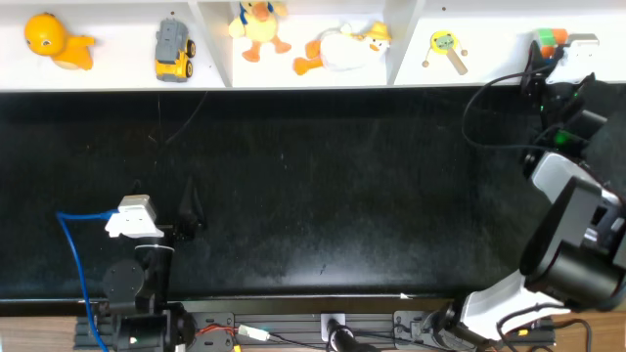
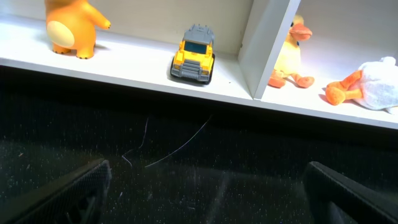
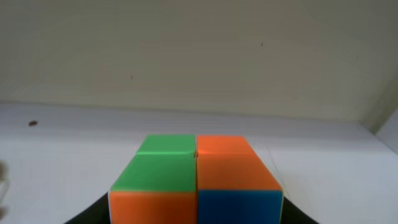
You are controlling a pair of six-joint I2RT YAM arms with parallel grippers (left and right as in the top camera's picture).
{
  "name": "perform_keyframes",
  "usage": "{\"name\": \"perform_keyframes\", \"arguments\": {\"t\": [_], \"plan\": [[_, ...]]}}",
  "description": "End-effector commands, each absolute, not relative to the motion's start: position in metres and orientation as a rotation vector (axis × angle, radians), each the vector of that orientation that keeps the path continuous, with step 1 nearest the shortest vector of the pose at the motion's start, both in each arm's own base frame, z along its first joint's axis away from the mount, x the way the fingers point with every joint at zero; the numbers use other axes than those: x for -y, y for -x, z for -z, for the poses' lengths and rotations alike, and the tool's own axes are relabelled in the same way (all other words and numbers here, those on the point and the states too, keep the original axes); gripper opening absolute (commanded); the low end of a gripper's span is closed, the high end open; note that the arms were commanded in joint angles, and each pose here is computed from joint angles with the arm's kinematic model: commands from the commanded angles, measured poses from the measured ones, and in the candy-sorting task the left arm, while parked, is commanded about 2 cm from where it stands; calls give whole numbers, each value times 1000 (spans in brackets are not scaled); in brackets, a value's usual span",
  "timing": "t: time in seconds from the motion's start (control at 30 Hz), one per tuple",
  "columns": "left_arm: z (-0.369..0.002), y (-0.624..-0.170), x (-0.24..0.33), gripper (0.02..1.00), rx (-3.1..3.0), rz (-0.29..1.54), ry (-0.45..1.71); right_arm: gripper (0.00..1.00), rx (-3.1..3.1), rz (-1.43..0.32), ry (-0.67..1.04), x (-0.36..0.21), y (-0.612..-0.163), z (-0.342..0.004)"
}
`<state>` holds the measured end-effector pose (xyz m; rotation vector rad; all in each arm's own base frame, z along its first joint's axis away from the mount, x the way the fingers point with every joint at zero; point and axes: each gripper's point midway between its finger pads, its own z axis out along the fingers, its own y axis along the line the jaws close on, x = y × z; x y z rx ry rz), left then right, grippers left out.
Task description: Store Toys
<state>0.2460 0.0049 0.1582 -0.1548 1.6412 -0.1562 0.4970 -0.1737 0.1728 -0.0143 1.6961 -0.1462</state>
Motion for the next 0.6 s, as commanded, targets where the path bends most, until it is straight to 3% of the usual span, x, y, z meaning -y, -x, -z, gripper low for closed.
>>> {"name": "perform_keyframes", "arguments": {"t": [0.03,0.6], "plan": [[-158,-246,-5,998,-1635,171,172,47,-1669,131,12,179,-510,-162],[-158,-246,-5,998,-1635,171,172,45,-1753,1,-2,181,-542,-141]]}}
